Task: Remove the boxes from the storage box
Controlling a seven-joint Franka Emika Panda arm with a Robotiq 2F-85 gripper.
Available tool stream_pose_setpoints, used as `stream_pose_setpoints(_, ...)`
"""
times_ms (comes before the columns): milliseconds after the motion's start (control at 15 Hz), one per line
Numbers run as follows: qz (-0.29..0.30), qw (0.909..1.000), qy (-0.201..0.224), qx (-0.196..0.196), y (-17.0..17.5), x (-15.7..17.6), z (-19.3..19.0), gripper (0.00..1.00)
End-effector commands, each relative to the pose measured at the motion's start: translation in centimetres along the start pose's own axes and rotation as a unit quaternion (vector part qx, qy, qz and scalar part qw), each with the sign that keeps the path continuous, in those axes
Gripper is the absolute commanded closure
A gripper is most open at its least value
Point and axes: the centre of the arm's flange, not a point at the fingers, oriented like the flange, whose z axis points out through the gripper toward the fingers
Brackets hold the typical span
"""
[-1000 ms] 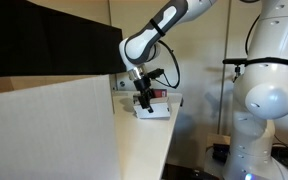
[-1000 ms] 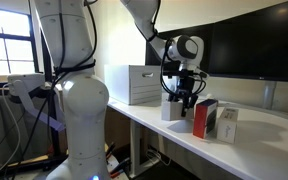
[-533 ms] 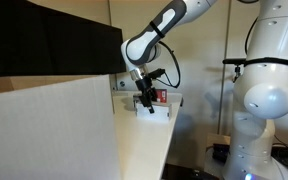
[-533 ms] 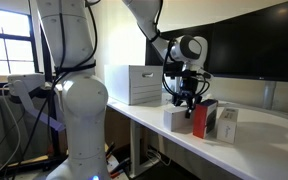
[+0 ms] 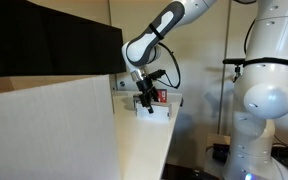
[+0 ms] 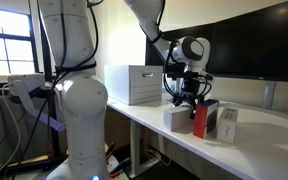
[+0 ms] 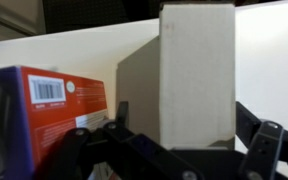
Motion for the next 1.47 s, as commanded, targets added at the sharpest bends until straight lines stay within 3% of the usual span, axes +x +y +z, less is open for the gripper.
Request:
stream_pose_setpoints(0, -0.003, 0.9999, 0.005, -0.011, 0.1, 0.0, -1.6, 0.00)
stream_pose_setpoints(733, -0.020, 0.9964, 0.082, -0.009, 0.1, -3.4, -11.0, 0.00)
stream_pose_setpoints(1400, -0.030, 0.9931, 0.113, -0.008, 0.5, -5.9, -16.5, 0.00)
